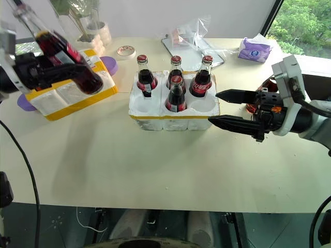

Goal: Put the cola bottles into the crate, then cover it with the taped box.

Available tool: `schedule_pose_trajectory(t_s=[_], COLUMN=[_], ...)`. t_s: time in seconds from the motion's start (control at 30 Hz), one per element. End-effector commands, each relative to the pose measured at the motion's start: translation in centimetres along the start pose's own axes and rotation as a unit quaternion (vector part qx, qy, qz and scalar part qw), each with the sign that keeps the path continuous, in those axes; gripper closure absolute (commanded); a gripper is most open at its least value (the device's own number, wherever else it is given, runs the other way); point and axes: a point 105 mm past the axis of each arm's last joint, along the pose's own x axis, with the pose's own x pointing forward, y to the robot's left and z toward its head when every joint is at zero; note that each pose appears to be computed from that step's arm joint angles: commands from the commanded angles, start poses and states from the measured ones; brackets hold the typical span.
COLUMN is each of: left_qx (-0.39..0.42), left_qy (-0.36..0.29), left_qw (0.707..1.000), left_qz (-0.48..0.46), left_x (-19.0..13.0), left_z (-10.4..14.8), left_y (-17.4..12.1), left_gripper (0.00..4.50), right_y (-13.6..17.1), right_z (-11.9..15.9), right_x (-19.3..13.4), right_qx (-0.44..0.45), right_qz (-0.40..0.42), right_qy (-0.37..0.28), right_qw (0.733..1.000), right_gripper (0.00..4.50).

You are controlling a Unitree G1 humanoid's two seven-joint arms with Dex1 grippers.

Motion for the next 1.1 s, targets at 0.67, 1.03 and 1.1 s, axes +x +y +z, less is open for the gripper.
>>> schedule_pose_trajectory(t_s=[0.67, 1.03, 1.1], left_qx=[0.053, 0.044, 0.054], left_qy=[0.062, 0.075, 0.071], left_qw=[0.989, 0.994, 0.994], left_qz=[-0.120, -0.073, -0.061], left_x=[10.1, 9.9, 9.0], left_z=[-7.5, -9.8, -8.6], left_y=[-3.6, -2.5, -2.1], left_gripper=[1.72, 0.07, 0.07], right_y=[0.9, 1.0, 0.9], right_z=[1.2, 1.3, 1.5], right_x=[0.3, 0.8, 0.8], right_qx=[-0.034, -0.033, -0.035], right_qz=[-0.034, -0.025, -0.023], right_qy=[-0.029, -0.030, -0.029], right_qw=[0.998, 0.999, 0.999], right_gripper=[0.00, 0.00, 0.00])
